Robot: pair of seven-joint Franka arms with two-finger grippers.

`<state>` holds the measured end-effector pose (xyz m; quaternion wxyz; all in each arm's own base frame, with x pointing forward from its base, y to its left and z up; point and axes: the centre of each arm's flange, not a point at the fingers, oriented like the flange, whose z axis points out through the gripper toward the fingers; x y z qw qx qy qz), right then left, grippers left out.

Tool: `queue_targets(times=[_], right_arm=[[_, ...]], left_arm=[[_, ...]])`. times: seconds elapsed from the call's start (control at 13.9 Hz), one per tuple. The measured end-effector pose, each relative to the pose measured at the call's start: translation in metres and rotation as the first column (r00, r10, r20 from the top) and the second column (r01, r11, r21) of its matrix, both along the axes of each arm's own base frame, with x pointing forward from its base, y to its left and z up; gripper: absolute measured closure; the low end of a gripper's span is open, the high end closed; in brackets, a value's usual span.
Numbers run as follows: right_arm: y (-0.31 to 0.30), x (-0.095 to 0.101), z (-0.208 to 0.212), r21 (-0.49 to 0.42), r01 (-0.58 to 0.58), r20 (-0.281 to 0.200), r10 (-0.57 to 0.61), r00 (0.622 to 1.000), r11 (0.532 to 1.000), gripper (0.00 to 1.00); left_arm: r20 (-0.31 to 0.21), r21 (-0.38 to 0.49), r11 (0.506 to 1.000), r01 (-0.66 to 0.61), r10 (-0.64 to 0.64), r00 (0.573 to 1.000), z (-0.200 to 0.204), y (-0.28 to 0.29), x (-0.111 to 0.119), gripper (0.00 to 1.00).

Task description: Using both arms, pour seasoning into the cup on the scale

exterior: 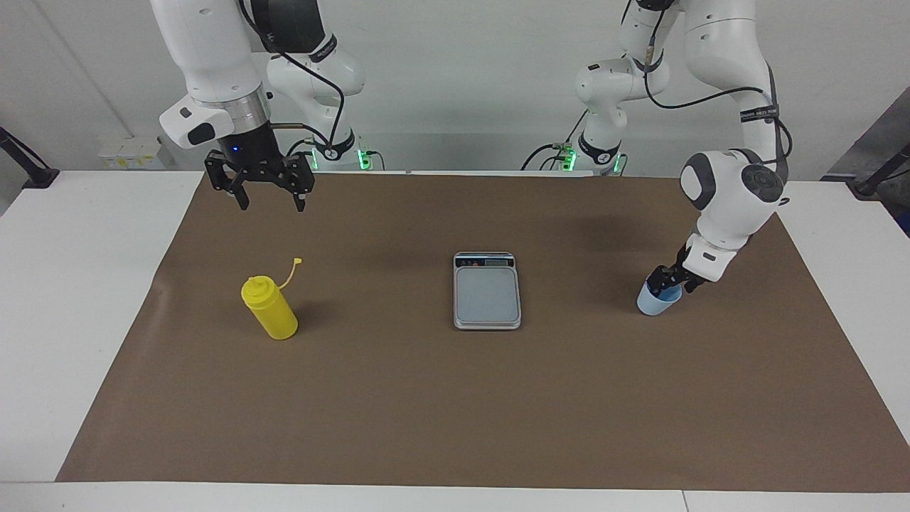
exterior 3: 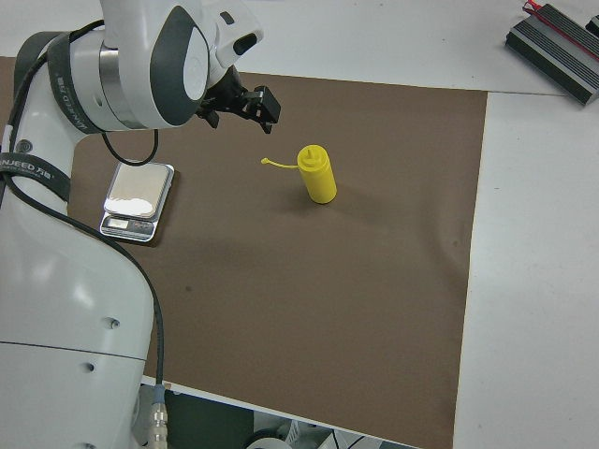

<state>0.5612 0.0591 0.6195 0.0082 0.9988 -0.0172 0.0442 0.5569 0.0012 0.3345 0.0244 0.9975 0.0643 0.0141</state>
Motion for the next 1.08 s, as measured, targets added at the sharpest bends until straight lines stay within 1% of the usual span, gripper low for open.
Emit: queue_targets(times=[0.14, 0.22, 0.29, 0.36, 0.43, 0.5, 0.72, 0.86, 1.08], right_arm=[[0.000, 0.000, 0.000, 0.000, 0.000, 0.000, 0.000, 1.000, 1.000, 0.00], [0.000, 0.000, 0.000, 0.000, 0.000, 0.000, 0.000, 1.000, 1.000, 0.00], [0.000, 0.000, 0.000, 0.000, 0.000, 0.000, 0.000, 1.000, 1.000, 0.00], [0.000, 0.000, 0.000, 0.000, 0.000, 0.000, 0.000, 1.000, 1.000, 0.00], [0.000, 0.000, 0.000, 0.000, 0.000, 0.000, 0.000, 1.000, 1.000, 0.00], [0.000, 0.000, 0.000, 0.000, 0.000, 0.000, 0.000, 1.000, 1.000, 0.00], [0.000, 0.000, 0.000, 0.000, 0.000, 0.000, 0.000, 1.000, 1.000, 0.00], [0.000, 0.000, 0.000, 0.000, 0.000, 0.000, 0.000, 1.000, 1.000, 0.00], [0.000, 0.000, 0.000, 0.000, 0.000, 0.000, 0.000, 1.000, 1.000, 0.00]], left_arm=[[0.000, 0.000, 1.000, 0.000, 0.000, 1.000, 0.000, 0.000, 0.000, 0.42], [0.000, 0.000, 1.000, 0.001, -0.001, 1.000, 0.000, 0.000, 0.000, 0.53], [-0.001, 0.000, 1.000, 0.002, -0.002, 1.000, 0.000, 0.000, 0.000, 0.67], [-0.001, 0.000, 1.000, 0.004, -0.004, 1.000, 0.001, 0.001, 0.001, 0.77], [-0.002, 0.000, 1.000, 0.006, -0.006, 1.000, 0.005, 0.002, 0.003, 0.93], [-0.004, -0.001, 1.000, 0.010, -0.010, 1.000, 0.013, 0.002, 0.007, 0.96], [-0.019, -0.004, 1.000, 0.024, -0.025, 1.000, 0.049, 0.000, 0.022, 0.96], [-0.041, -0.007, 0.999, 0.042, -0.042, 0.998, 0.078, -0.007, 0.029, 0.96], [-0.079, -0.011, 0.997, 0.076, -0.077, 0.994, 0.119, -0.044, 0.032, 0.96]])
